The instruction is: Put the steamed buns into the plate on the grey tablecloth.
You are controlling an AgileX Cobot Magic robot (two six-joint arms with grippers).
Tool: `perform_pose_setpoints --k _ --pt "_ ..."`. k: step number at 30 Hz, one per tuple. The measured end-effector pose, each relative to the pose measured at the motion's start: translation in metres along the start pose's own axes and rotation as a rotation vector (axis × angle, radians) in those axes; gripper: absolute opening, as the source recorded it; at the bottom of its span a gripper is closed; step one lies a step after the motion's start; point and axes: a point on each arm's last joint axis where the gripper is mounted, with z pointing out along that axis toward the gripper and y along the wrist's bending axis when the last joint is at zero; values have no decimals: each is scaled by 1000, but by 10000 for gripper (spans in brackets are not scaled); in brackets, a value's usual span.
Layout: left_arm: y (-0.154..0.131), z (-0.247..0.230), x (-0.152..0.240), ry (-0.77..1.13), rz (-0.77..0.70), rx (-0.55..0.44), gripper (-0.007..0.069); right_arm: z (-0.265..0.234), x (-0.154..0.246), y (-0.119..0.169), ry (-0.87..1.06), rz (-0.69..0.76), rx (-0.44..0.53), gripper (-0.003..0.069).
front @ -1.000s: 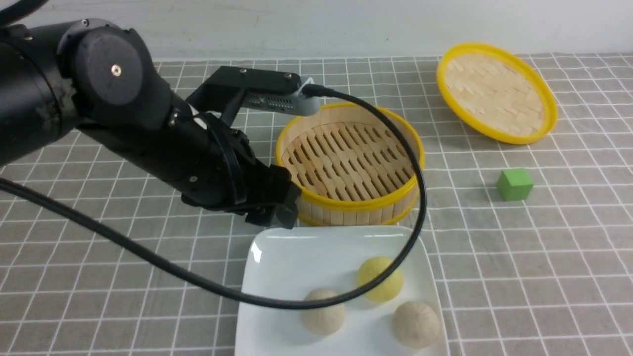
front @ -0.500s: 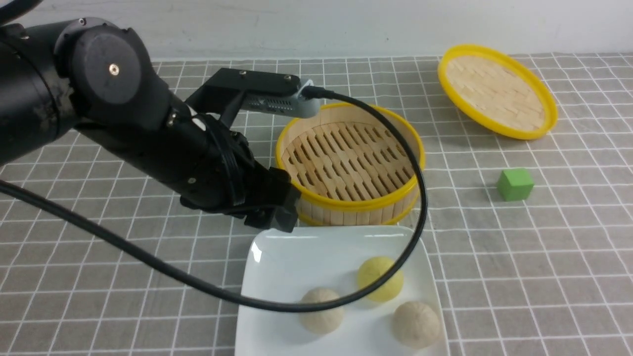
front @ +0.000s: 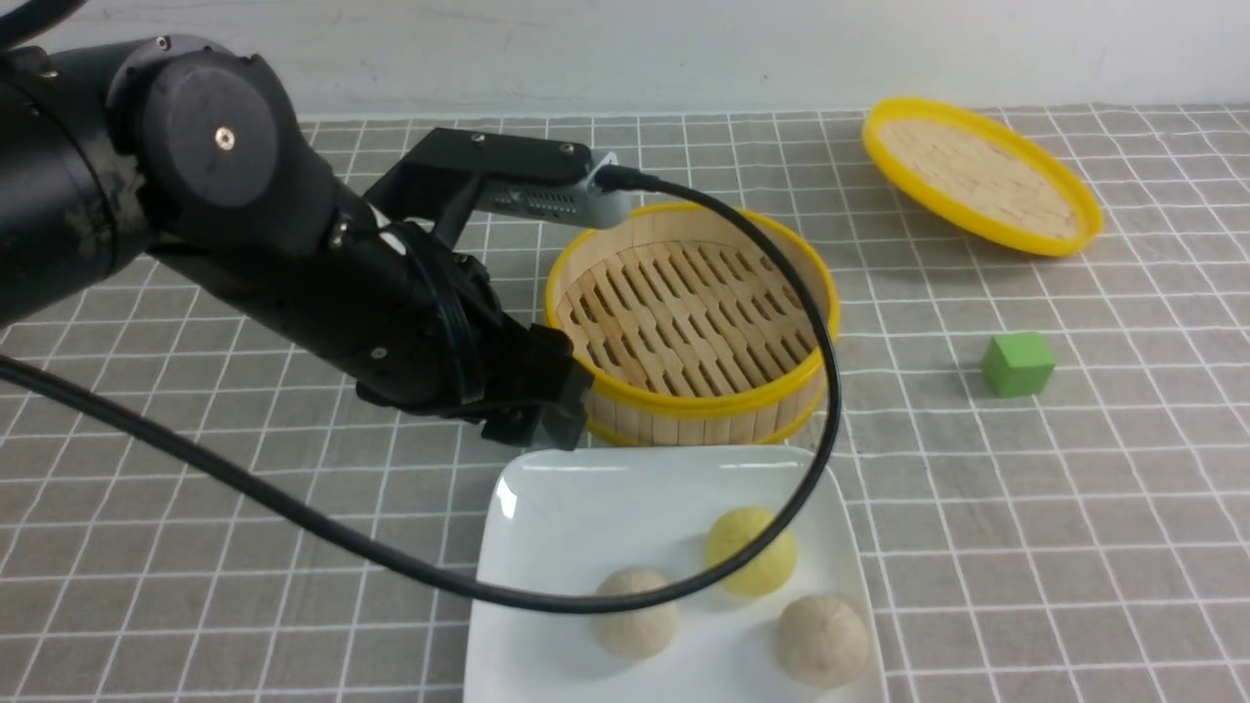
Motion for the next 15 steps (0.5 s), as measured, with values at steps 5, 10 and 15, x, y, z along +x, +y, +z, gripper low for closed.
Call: perform_pose_setpoints --k 5,10,15 --pt "0 0 0 5 3 -3 405 14 44 -13 78 -27 136 69" --pt "-2 -11 -2 22 -2 -7 185 23 77 -22 167 -13 199 76" --pt "-5 -62 -11 -30 52 -75 8 26 77 -23 112 -22 203 82"
